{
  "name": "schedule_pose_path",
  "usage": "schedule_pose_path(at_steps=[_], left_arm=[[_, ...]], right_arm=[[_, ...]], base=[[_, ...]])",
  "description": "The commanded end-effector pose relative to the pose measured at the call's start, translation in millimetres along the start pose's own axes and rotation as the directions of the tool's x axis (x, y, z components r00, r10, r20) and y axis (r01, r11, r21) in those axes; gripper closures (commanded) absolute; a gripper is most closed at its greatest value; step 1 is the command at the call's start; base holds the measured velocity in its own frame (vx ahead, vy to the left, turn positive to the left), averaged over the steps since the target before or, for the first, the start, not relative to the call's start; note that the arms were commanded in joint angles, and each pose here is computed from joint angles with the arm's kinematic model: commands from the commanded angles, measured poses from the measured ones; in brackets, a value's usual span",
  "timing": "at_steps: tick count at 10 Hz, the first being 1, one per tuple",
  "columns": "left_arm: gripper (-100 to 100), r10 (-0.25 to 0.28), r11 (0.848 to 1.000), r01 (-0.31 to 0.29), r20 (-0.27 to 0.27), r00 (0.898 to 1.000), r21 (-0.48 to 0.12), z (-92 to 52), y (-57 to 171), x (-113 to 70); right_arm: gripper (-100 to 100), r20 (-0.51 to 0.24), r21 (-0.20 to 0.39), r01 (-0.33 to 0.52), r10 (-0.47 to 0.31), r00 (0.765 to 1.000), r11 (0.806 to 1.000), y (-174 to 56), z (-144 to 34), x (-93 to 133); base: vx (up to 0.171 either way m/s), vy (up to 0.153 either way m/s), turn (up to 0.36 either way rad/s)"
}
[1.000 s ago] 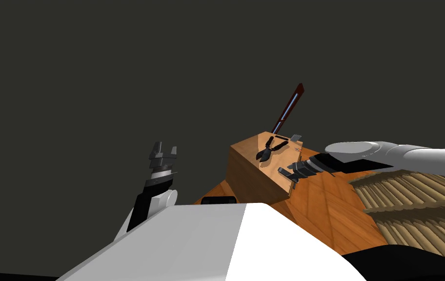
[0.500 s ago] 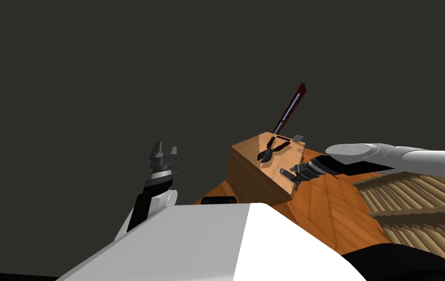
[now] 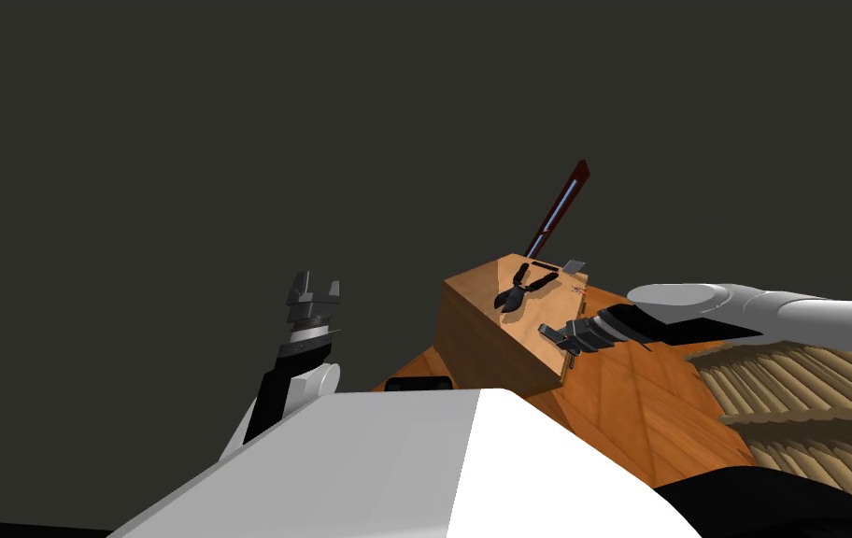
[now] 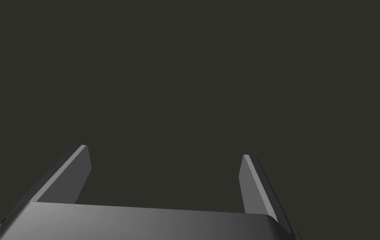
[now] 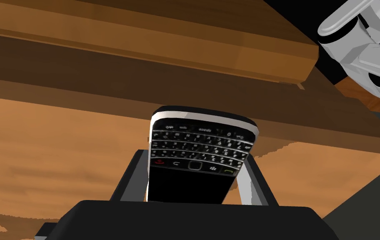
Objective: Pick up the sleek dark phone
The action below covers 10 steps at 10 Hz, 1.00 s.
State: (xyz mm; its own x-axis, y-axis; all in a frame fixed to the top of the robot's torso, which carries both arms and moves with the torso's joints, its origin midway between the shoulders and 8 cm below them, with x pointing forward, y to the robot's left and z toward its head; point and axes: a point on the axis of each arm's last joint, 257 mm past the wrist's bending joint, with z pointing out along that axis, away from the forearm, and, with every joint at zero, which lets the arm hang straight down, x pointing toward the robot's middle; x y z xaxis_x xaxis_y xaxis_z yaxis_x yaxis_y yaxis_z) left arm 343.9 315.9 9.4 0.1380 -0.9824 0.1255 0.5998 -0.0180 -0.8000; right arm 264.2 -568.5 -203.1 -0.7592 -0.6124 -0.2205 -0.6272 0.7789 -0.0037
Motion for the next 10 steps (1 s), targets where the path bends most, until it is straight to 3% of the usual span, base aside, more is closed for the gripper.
schedule_pose_path(at_steps=[1,4,5,6,9,10], left_arm=[[0,0.0,1.0,0.0,0.0,1.0,0.0,0.0,0.0,0.0],[0,0.0,1.0,0.0,0.0,1.0,0.0,0.0,0.0,0.0],[0,0.0,1.0,0.0,0.0,1.0,0.0,0.0,0.0,0.0],[0,0.0,1.0,0.0,0.0,1.0,0.0,0.0,0.0,0.0],[0,0.0,1.0,0.0,0.0,1.0,0.0,0.0,0.0,0.0],[0,0.0,1.0,0.0,0.0,1.0,0.0,0.0,0.0,0.0]], right_arm=[[100,0.0,0.0,0.0,0.0,1.0,1.0,0.0,0.0,0.0],[100,0.0,0.001,-0.001,0.001,1.0,1.0,-0.3,-0.1,0.1],[0,0.0,0.001,-0.001,0.001,1.0,1.0,-0.3,-0.1,0.0],[100,-0.001,-0.002,0.012,-0.012,1.0,1.0,-1.9,-10.1,-13.5],[100,-0.001,-0.001,0.016,-0.016,1.0,1.0,-2.7,-13.5,-16.8],[0,-0.002,-0.002,0.016,-0.016,1.0,1.0,-2.6,-14.2,-17.3]], base=[[0.0,0.0,0.0],[0.0,0.0,0.0],[0.0,0.0,0.0],[-0.016,-0.014,-0.112],[-0.017,-0.011,-0.038],[0.0,0.0,0.0]])
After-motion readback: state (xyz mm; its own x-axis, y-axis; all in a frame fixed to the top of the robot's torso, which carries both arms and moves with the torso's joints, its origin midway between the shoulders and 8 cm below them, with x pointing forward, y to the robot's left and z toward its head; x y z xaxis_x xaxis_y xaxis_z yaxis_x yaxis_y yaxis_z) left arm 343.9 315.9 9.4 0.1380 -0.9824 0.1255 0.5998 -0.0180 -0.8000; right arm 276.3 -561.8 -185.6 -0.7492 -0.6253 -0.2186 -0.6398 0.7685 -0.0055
